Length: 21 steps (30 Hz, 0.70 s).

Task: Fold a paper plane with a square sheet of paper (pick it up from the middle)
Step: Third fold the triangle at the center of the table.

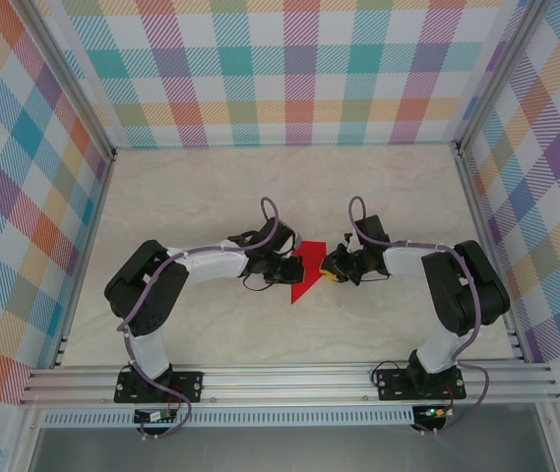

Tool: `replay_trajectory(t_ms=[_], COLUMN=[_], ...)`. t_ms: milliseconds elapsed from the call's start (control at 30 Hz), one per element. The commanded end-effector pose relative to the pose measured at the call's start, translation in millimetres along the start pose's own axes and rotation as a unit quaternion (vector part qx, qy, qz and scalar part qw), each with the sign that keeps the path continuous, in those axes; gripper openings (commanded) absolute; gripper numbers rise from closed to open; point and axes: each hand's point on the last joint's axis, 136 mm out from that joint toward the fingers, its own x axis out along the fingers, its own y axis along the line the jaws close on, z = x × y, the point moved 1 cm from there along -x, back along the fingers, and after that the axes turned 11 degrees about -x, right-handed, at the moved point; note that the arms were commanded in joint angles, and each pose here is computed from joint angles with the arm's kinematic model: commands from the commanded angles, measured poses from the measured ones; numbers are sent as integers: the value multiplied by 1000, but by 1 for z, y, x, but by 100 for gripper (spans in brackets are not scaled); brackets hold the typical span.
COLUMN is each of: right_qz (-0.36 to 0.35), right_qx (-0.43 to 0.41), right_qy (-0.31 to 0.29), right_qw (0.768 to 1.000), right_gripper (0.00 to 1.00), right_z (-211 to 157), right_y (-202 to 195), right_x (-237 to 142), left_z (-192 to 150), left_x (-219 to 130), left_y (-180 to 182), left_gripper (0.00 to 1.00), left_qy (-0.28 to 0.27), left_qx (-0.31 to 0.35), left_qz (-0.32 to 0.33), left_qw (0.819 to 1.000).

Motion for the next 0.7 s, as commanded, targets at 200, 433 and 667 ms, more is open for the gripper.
replay_trajectory(t_ms=[200,433,667], right_qz=[64,51,19], right_qx=[-73,-63,-48], right_qy=[16,45,63], right_qw=[995,996,997], right_gripper=[17,12,11], right_z=[-8,-17,-24], right_y=[50,47,28], right_x=[-11,17,40], left_z=[-4,-10,-11], left_x=[17,22,17], left_y=[33,39,43], left_gripper=[0,0,0], left_qy=[-10,2,-1], left_qx=[-13,-13,-10], left_qz=[62,67,75], left_qw=[998,998,997])
